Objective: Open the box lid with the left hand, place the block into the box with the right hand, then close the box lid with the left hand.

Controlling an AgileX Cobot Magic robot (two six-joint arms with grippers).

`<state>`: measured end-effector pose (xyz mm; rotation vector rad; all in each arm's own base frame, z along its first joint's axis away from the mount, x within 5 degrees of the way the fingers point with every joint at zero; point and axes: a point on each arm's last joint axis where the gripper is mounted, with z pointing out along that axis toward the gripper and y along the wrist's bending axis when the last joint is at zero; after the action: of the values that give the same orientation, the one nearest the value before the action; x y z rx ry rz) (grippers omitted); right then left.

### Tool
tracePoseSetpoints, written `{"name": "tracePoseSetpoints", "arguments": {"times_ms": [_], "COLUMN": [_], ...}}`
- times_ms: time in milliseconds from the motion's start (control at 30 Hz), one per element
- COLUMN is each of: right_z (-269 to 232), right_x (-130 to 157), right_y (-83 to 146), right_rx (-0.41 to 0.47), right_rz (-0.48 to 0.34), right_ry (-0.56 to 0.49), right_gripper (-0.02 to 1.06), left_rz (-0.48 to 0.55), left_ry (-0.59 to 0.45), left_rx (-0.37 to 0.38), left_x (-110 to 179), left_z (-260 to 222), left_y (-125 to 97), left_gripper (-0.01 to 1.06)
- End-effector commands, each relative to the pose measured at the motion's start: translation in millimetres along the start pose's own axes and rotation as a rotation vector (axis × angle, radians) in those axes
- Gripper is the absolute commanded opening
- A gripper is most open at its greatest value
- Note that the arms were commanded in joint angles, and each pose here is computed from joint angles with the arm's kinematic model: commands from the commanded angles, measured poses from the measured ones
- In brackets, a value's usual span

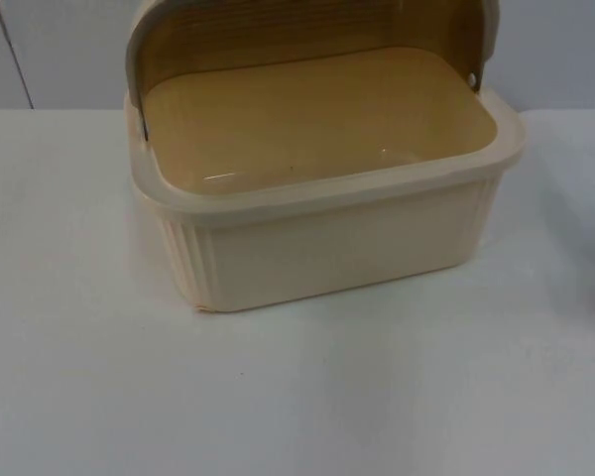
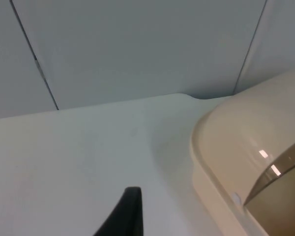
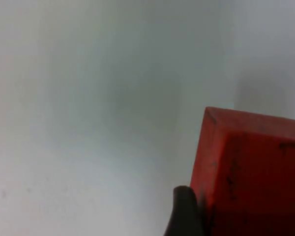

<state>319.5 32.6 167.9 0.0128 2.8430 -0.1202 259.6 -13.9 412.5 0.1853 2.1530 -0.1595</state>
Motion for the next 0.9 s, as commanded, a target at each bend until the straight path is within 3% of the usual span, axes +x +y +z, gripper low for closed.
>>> {"name": "tracePoseSetpoints", "arguments": {"times_ms": [0, 100, 133, 167, 267, 300, 333, 567, 667, 700, 833, 867], "right_z": [-17, -46, -62, -62, -92, -92, -103, -174, -211, -211, -231, -231], "right_x": [-9, -23, -26, -26, -23, -23, -19, 7, 30, 30, 44, 44], "right_y": [-1, 8, 16, 16, 25, 25, 28, 29, 37, 37, 50, 50], "right_rx": [-0.006, -0.123, -0.223, -0.223, -0.373, -0.373, -0.402, -0.401, -0.355, -0.355, -0.334, -0.334], "right_rz": [-0.07, -0.226, -0.277, -0.277, -0.407, -0.407, -0.466, -0.594, -0.745, -0.745, -0.808, -0.808], "right_ry": [-0.017, -0.055, -0.078, -0.078, -0.127, -0.127, -0.143, -0.305, -0.434, -0.434, -0.63, -0.63], "right_gripper": [0.0, 0.0, 0.0, 0.0, 0.0, 0.0, 0.0, 0.0, 0.0, 0.0, 0.0, 0.0], "left_rz": [-0.012, -0.014, -0.014, -0.014, -0.014, -0.014, -0.014, -0.014, -0.014, -0.014, -0.014, -0.014], "left_ry": [-0.004, -0.002, -0.001, -0.001, 0.008, 0.008, 0.012, 0.016, 0.014, 0.014, 0.014, 0.014], "left_rx": [0.014, 0.016, 0.017, 0.017, 0.02, 0.02, 0.021, 0.022, 0.021, 0.021, 0.021, 0.021], "left_x": [-1, -1, -1, -1, 0, 0, 1, 1, 1, 1, 1, 1], "left_z": [0, 0, 0, 0, 0, 0, 0, 0, 0, 0, 0, 0], "left_y": [-2, -3, -3, -3, -3, -3, -3, -3, -3, -3, -3, -3], "left_gripper": [1.05, 1.05, 1.05, 1.05, 1.05, 1.05, 1.05, 1.05, 1.05, 1.05, 1.05, 1.05]}}
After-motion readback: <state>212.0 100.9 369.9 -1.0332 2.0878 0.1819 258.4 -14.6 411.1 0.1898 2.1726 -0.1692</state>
